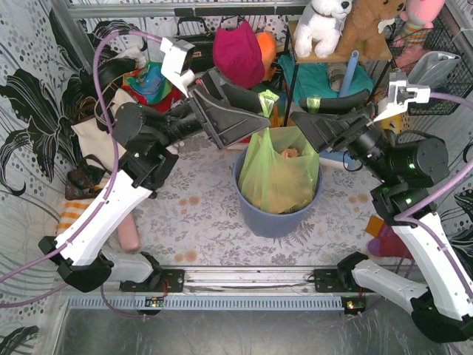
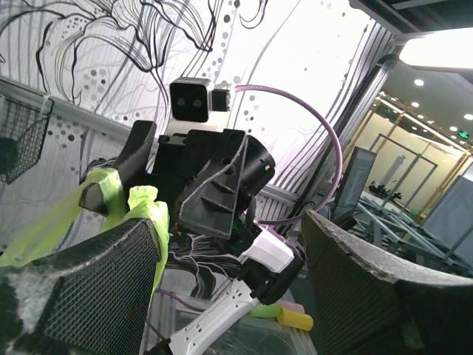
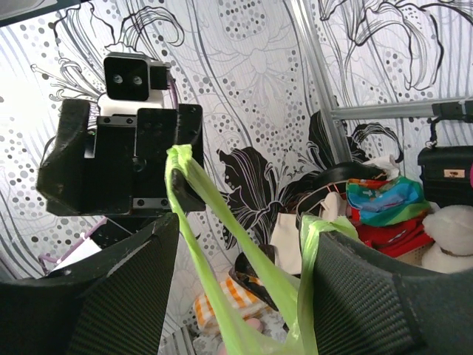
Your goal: Tie the trash bag
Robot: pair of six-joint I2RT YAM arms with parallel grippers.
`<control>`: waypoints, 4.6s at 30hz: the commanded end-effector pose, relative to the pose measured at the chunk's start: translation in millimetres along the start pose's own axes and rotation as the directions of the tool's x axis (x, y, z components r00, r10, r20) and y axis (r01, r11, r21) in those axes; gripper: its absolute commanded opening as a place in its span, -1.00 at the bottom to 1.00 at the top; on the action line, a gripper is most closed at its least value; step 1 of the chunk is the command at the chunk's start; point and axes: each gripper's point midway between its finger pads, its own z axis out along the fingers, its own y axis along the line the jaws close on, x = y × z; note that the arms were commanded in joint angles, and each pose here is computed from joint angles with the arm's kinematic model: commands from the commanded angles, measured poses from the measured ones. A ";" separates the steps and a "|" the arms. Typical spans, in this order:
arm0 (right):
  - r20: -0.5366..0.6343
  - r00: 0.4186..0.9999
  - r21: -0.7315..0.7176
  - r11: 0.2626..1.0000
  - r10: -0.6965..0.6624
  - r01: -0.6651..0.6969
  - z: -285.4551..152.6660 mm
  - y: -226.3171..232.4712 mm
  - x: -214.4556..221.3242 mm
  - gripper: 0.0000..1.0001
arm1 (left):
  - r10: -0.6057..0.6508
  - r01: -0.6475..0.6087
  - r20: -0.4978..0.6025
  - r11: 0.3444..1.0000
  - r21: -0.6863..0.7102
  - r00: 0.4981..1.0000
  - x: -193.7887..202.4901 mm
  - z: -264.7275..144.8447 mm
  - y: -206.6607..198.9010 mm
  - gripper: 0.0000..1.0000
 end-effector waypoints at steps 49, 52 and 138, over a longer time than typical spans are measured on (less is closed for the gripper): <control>-0.004 0.995 -0.155 0.983 0.096 -0.095 22.2 17.0 2.7 0.23 | 0.161 -0.151 0.053 0.977 -0.154 0.986 -62.1 -54.6 0.3 0.61; 0.004 0.997 -0.156 0.985 0.080 -0.078 23.3 20.0 -3.6 0.23 | 0.168 -0.153 0.045 0.962 -0.226 0.985 -66.8 -56.8 3.1 0.61; -0.503 0.656 0.785 0.614 0.562 0.075 -136.6 -146.4 232.6 -0.82 | -0.366 -0.114 -0.170 0.170 -0.979 0.915 149.0 -273.0 148.6 -0.58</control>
